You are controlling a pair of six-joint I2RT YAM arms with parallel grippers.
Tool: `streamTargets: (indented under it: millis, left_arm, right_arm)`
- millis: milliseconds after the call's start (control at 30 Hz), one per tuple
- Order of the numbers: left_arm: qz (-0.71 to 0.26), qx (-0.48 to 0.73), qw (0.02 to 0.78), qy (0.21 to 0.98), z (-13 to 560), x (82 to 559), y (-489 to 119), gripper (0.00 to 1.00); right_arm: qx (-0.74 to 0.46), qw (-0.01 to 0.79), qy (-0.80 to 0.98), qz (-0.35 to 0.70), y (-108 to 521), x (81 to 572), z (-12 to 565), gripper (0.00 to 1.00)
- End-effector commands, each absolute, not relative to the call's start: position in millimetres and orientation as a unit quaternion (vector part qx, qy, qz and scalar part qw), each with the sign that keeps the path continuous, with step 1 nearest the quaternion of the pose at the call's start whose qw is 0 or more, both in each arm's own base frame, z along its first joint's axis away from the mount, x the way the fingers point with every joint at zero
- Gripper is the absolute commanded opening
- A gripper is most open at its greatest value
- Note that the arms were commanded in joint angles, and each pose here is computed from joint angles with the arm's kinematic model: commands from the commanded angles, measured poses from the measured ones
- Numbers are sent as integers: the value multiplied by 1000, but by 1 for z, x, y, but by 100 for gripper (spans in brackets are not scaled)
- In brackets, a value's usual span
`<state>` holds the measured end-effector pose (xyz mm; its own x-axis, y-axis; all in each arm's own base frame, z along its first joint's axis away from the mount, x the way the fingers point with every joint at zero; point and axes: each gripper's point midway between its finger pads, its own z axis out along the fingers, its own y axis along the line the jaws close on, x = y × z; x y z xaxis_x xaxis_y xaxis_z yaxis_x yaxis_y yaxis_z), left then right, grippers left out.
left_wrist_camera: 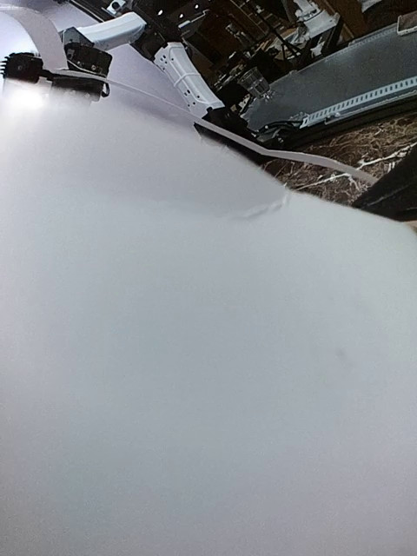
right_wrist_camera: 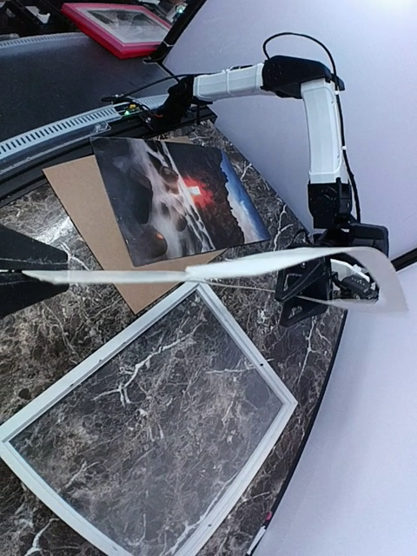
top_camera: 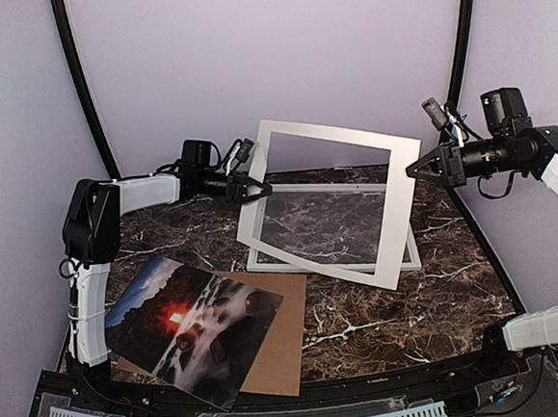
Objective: Put the photo into the frame
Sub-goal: Pass from the right arm to the left
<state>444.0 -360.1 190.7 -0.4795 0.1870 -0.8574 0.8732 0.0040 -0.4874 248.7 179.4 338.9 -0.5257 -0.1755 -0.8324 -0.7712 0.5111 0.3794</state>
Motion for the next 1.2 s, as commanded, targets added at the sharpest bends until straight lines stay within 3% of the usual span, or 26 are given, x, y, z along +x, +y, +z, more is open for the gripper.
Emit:
streamTargets:
  millis: [0,467,533,767,967,1167]
  left_arm:
    - [-586,419,300,626,208,437,-352,44]
    - [-577,394,306,647,199,433,-329,32]
    - [-578,393,307,646,199,433,-329,29]
    - [-578,391,311,646,202,435,-330,1]
    - [-580,368,306,660,205,436,-329,0]
    - [-594,281,252,711,200,441,-328,0]
  right_arm:
    - [-285,392,795,365,173,261,339,0]
    - [-220,373,827,359,153,291,318,0]
    - [-218,370,828,360,152,292,316,0]
    - [-213,367,830,362,152,297,314,0]
    - [-170,356,852,345,141,315,302,0]
    - [-90,338,884,309,114,348,273,20]
